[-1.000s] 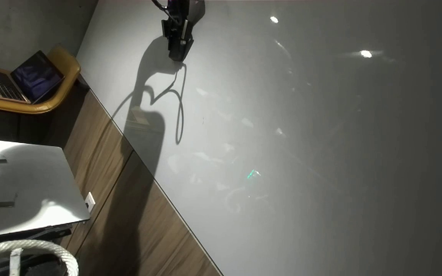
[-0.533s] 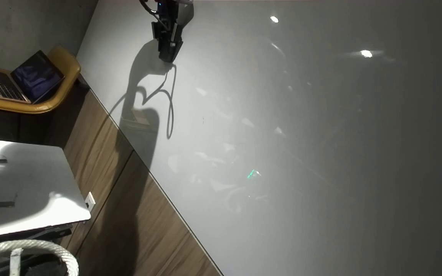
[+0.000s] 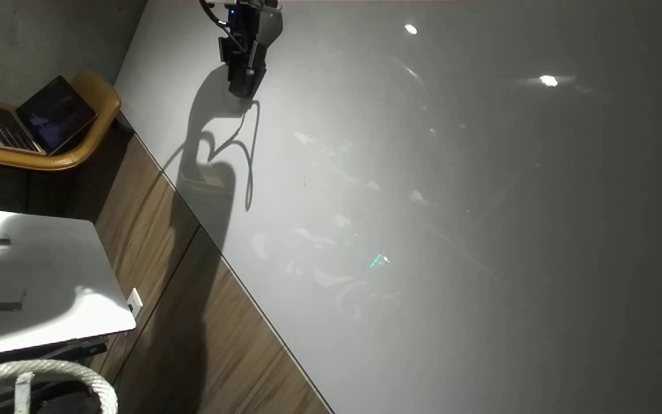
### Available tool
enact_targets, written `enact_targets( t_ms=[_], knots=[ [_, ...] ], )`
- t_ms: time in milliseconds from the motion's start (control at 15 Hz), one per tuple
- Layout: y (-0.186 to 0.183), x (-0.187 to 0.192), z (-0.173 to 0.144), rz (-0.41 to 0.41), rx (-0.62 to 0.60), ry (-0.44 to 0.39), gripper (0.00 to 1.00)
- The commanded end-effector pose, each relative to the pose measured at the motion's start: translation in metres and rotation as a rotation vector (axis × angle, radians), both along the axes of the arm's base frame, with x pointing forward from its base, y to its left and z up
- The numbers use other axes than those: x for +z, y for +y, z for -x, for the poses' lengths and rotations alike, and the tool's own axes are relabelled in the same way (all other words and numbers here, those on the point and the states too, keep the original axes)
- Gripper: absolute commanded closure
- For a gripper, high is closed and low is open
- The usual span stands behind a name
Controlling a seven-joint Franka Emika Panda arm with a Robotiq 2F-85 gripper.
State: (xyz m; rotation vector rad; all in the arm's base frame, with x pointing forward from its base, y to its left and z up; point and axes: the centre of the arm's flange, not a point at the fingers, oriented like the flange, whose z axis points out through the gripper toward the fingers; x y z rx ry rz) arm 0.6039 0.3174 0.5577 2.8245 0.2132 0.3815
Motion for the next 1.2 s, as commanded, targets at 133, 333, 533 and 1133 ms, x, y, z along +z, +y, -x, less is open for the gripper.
enact_targets(
  t_ms=[133,333,533,1133],
  knots=[
    [-0.070,-0.069,0.053,-0.024,-0.044,0.262,0.72],
    [-0.113,-0.106,0.080,-0.040,-0.130,0.433,0.72],
    [-0.158,-0.145,0.109,-0.083,-0.206,0.587,0.72],
    [-0.264,-0.292,0.151,-0.186,-0.321,0.913,0.72]
  ],
)
